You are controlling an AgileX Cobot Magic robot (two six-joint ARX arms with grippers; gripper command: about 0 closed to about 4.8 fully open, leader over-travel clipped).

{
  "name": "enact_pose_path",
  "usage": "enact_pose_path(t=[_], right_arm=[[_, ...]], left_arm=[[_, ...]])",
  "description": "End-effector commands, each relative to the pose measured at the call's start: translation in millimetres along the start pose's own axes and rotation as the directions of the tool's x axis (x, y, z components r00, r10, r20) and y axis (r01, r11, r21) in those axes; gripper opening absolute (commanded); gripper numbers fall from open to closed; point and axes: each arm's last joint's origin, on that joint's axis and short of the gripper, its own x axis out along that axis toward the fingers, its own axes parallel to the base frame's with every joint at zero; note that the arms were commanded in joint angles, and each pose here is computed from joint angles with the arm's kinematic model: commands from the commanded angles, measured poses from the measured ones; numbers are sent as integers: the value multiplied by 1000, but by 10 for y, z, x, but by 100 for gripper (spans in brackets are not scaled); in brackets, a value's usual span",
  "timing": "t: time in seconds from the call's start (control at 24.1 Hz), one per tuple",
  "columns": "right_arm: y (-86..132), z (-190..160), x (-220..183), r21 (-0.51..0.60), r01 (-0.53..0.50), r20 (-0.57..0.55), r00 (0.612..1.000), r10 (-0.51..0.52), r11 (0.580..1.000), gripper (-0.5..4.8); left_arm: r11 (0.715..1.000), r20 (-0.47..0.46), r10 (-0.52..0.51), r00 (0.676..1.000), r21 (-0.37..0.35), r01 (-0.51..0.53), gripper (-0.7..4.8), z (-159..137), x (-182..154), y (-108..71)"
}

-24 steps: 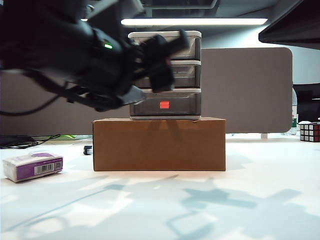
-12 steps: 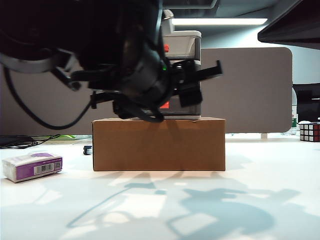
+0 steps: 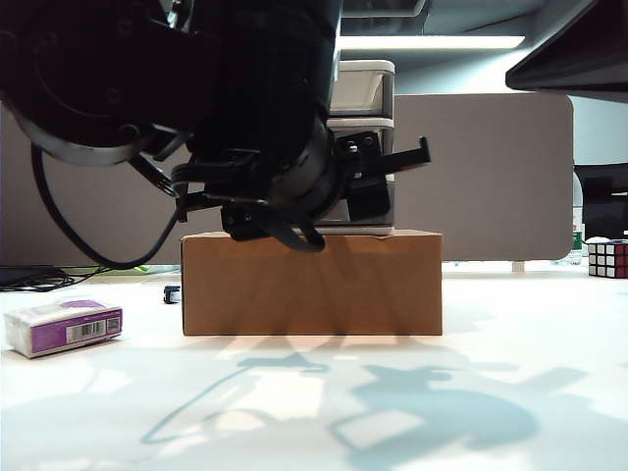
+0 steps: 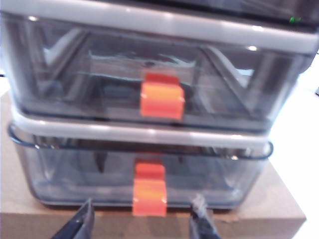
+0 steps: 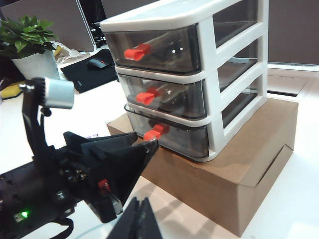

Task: Open the third layer of the drawer on the table, pick up a pack of napkins on the table and put it in, and finally close the drawer.

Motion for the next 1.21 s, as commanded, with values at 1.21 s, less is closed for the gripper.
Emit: enact_pose_path(t=[1.21], right_arm=[[-223, 452, 1019, -83, -221, -28, 975, 219, 972, -6]], left_arm=[[998, 40, -43, 998, -54, 45, 206, -6, 231, -56]])
